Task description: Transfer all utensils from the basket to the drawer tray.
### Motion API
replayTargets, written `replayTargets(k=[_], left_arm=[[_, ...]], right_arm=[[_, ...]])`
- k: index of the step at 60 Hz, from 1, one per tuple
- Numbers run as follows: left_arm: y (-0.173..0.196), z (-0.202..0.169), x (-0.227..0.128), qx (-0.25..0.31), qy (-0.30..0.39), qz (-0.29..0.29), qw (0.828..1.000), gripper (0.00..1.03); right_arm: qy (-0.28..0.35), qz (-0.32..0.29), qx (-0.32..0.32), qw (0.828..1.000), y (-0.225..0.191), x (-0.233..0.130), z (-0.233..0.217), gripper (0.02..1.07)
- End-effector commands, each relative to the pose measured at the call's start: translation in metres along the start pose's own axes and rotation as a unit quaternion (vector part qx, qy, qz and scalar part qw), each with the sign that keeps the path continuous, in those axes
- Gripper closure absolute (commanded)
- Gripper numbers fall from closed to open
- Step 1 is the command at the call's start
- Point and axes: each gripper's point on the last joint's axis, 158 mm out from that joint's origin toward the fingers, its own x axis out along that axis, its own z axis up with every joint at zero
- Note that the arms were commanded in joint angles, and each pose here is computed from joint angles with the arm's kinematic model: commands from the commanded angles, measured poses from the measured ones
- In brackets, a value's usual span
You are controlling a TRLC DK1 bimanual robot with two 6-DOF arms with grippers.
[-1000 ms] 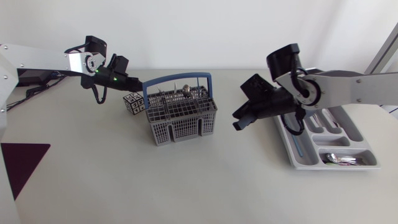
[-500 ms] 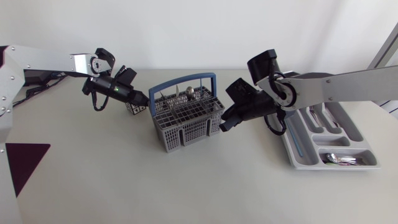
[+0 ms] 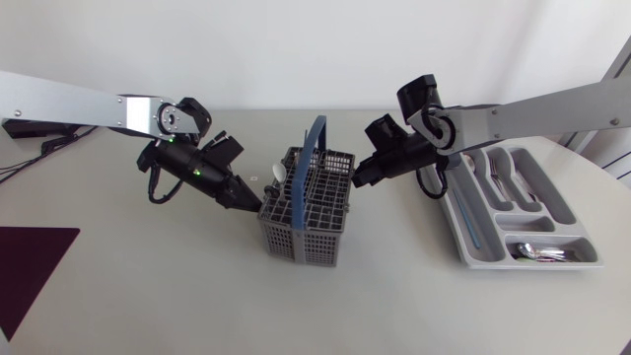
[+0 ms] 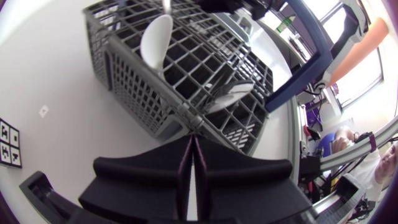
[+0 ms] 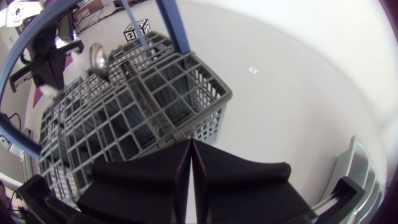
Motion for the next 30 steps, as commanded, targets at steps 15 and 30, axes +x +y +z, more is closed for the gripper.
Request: replayTargets(k=[15,30], left_arm=[[-0.083,-0.007,0.014,0.060,0.032,-0.047,0.997,1.00],[-0.023,0.016,-0.059,0.015,-0.048,0.050,0.997,1.00]], right_arm=[[-0.005,0.049,0.010,0.999,0.019,0.011,0.019,1.01],[-0.017,0.006,-0.002,1.000,0.012,-0.052,0.004,1.01]])
